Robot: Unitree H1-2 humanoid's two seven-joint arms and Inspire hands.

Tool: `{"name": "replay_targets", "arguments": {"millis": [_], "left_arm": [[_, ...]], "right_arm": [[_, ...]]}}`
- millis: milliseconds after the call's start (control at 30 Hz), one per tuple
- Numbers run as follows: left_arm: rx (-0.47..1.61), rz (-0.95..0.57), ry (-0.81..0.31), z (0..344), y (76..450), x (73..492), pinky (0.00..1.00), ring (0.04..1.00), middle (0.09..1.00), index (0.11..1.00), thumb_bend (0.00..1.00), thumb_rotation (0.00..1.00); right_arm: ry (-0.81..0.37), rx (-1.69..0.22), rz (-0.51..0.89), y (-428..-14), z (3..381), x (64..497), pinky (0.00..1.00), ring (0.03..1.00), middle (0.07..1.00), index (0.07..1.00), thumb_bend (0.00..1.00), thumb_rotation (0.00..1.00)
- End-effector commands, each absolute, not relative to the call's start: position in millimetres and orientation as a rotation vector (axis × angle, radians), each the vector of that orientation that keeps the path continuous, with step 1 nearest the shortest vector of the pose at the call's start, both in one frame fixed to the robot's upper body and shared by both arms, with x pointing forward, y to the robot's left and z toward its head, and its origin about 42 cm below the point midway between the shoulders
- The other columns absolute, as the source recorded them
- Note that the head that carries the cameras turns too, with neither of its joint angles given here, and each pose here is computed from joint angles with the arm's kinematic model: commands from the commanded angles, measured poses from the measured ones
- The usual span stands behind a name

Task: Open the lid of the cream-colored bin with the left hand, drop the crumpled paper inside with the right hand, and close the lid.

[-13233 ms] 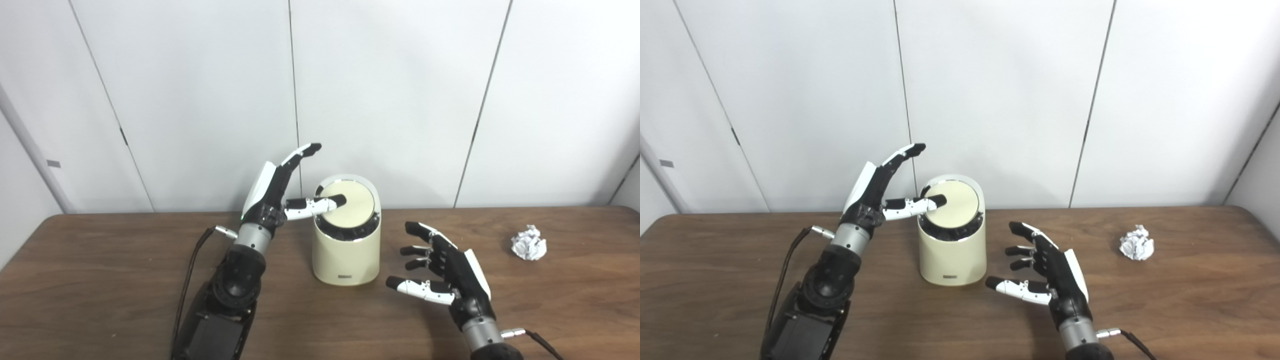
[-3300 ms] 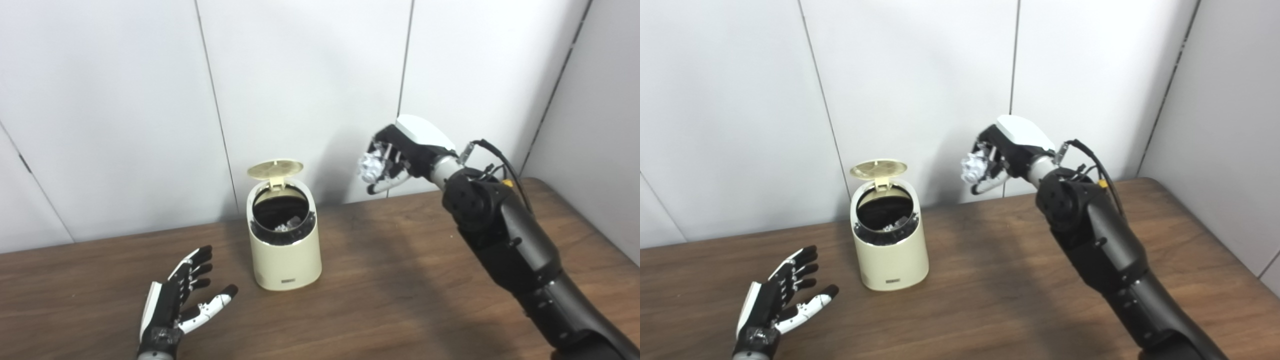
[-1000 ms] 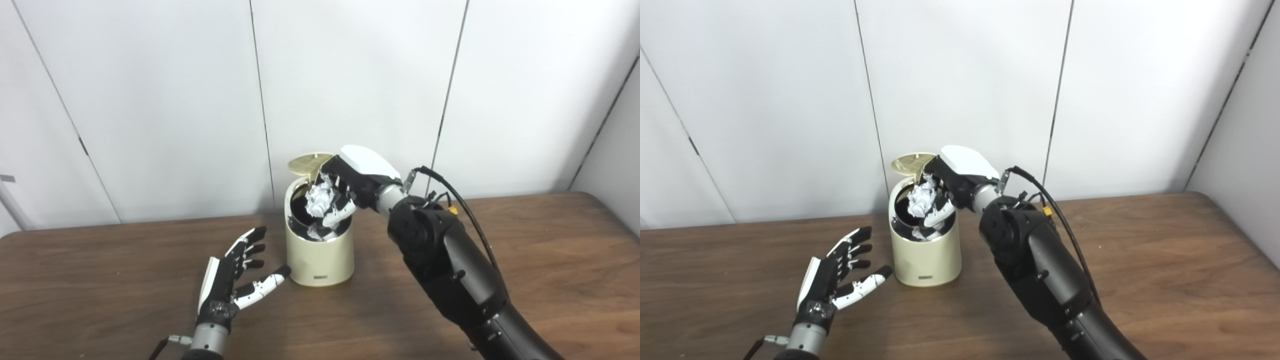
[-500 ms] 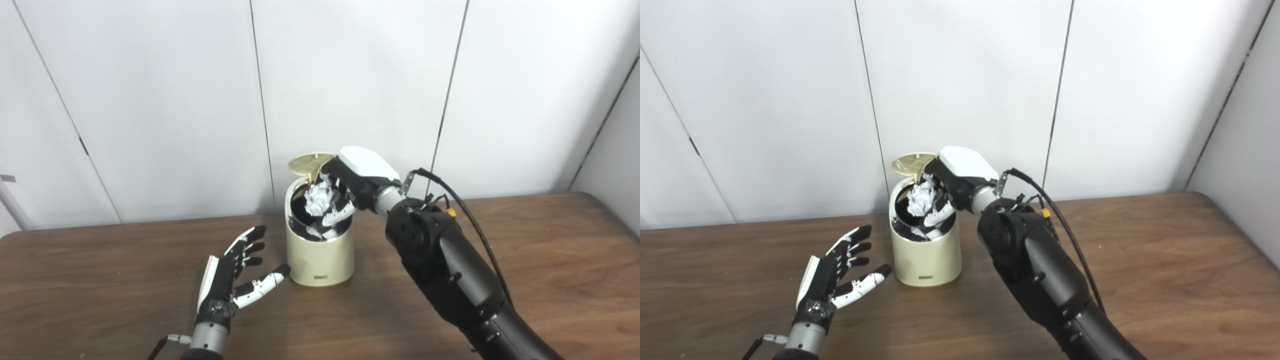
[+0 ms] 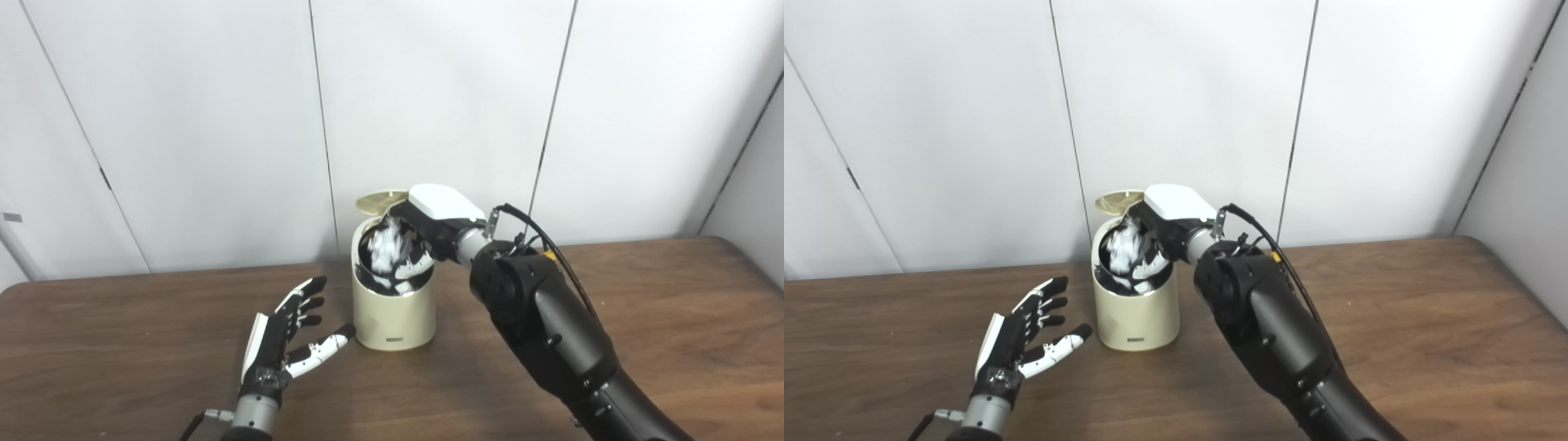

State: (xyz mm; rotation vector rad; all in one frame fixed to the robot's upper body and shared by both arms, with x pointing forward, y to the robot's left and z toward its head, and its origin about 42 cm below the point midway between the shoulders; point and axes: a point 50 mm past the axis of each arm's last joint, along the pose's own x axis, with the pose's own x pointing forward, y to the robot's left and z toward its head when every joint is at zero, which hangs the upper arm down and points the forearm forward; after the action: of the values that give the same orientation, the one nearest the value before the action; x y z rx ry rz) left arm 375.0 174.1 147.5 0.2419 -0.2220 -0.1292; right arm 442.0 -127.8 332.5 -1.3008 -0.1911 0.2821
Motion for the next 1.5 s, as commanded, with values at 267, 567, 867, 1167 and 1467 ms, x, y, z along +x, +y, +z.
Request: {"name": "replay_targets", "arguments": {"millis": [267, 567, 867, 1167, 1467], "left_arm": [[0.254, -0.129, -0.305, 169.3, 171.7, 381.2, 0.74, 0.822, 0.872, 0.878, 0.71, 0.23], [0.252, -0.132, -0.305, 169.1, 171.8, 381.7, 0.75, 0.823, 0.872, 0.876, 0.70, 0.23], [0.253, -0.134, -0.303, 169.1, 171.7, 381.5, 0.74, 0.821, 0.873, 0.873, 0.71, 0.24], [0.254, -0.140, -0.302, 169.7, 170.4, 381.9, 0.72, 0.819, 0.874, 0.868, 0.70, 0.22], [0.255, -0.145, -0.300, 169.0, 171.0, 382.7, 0.71, 0.815, 0.877, 0.864, 0.70, 0.22]], "right_arm": [[-0.194, -1.331, 0.256, -134.4, 347.5, 444.0, 0.37, 0.511, 0.657, 0.719, 0.89, 0.13], [-0.188, -1.339, 0.254, -135.2, 348.4, 443.3, 0.41, 0.557, 0.705, 0.755, 0.88, 0.13], [-0.189, -1.357, 0.256, -138.1, 353.0, 440.0, 0.45, 0.611, 0.766, 0.775, 0.88, 0.16], [-0.200, -1.378, 0.248, -144.3, 364.9, 429.5, 0.45, 0.615, 0.799, 0.796, 0.90, 0.20], [-0.229, -1.367, 0.237, -158.7, 368.3, 421.6, 0.44, 0.613, 0.747, 0.772, 0.90, 0.20]]}}
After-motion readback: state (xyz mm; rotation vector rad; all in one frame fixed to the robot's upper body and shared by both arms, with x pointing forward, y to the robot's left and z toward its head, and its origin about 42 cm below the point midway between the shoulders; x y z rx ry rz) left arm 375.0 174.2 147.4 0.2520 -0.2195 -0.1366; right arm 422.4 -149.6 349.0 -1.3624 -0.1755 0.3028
